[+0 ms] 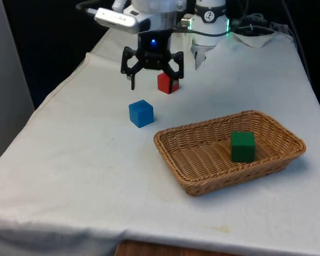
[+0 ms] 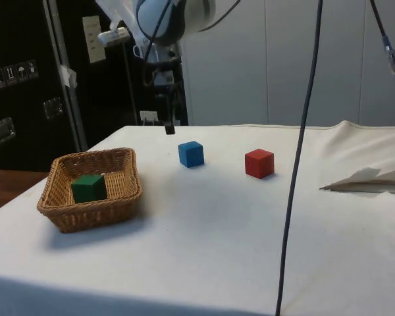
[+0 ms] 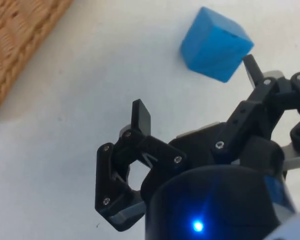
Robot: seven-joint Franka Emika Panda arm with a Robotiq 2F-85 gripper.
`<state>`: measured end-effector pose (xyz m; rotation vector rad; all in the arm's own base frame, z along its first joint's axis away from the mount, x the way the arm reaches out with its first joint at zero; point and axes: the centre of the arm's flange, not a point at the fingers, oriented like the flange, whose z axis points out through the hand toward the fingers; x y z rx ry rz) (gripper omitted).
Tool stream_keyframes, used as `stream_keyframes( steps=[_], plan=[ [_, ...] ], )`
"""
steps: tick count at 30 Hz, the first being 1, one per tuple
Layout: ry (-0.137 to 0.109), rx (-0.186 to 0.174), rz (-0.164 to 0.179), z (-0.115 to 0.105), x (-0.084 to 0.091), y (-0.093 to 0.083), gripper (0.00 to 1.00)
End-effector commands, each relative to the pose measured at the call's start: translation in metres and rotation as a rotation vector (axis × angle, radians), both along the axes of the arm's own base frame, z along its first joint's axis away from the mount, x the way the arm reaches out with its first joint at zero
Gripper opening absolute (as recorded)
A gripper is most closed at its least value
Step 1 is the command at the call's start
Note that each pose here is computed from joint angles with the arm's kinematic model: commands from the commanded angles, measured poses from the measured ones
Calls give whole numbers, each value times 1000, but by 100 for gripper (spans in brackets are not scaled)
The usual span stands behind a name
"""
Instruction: Pick up exactly two blocks and place them into the basket.
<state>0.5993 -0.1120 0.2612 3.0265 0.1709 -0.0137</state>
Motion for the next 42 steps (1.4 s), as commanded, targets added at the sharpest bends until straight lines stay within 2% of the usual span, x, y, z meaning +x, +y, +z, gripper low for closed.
stream_keyframes(
  steps=[1,3,4,8,18,21,26,27,31,33,35,37,42],
  plan=[
    [-7,5,0,-2,-1,-6,100],
    [2,-1,-1,-3,-1,-8,100],
    [-4,5,0,-5,-2,-13,100],
    [1,6,-8,-9,-5,-27,100],
    [10,3,-19,-12,-10,-43,100],
    [11,4,-35,-19,-11,-49,100],
    [16,2,-72,-29,-12,-52,100],
    [19,1,-62,-27,-12,-51,100],
    [16,9,-104,-33,-11,-51,100],
    [15,12,-113,-33,-11,-51,100],
    [15,6,-109,-32,-11,-51,100],
    [12,17,-116,-31,-9,-50,100],
    [3,21,-100,-29,-6,-49,100]
  ],
)
